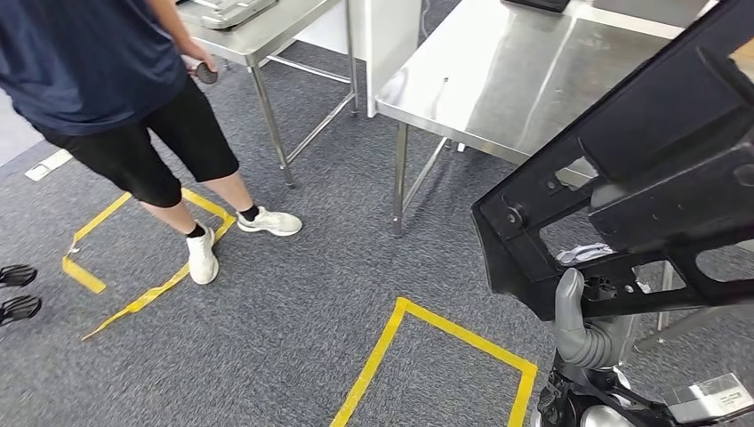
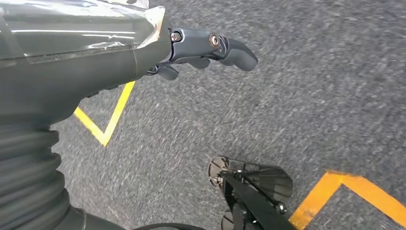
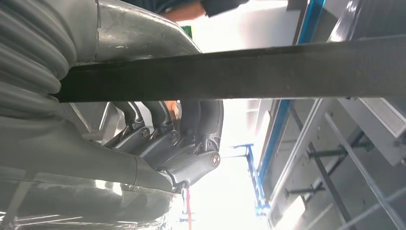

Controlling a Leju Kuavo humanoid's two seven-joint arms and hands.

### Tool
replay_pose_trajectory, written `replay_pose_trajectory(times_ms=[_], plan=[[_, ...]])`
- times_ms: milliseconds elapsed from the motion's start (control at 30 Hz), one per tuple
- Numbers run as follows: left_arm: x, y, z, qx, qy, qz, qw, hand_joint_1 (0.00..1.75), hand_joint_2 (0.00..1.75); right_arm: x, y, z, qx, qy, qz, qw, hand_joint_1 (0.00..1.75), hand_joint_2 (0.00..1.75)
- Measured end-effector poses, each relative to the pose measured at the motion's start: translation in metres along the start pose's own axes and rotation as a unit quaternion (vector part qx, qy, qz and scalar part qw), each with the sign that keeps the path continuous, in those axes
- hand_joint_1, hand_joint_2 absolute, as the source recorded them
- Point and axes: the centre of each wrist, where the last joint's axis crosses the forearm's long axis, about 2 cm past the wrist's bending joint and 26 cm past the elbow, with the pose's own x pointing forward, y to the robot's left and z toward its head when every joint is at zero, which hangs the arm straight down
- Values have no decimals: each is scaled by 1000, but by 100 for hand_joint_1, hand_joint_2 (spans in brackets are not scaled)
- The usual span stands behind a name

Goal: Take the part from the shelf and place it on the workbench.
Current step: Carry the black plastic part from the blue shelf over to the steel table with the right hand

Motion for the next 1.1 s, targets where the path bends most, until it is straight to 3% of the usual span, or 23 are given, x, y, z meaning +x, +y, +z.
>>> replay_pose_trajectory(times_ms=[1100], plan=[[0, 9, -3, -5, -11, -11, 1000, 0, 175, 10, 2, 6, -13, -9, 9, 1000, 175, 175]])
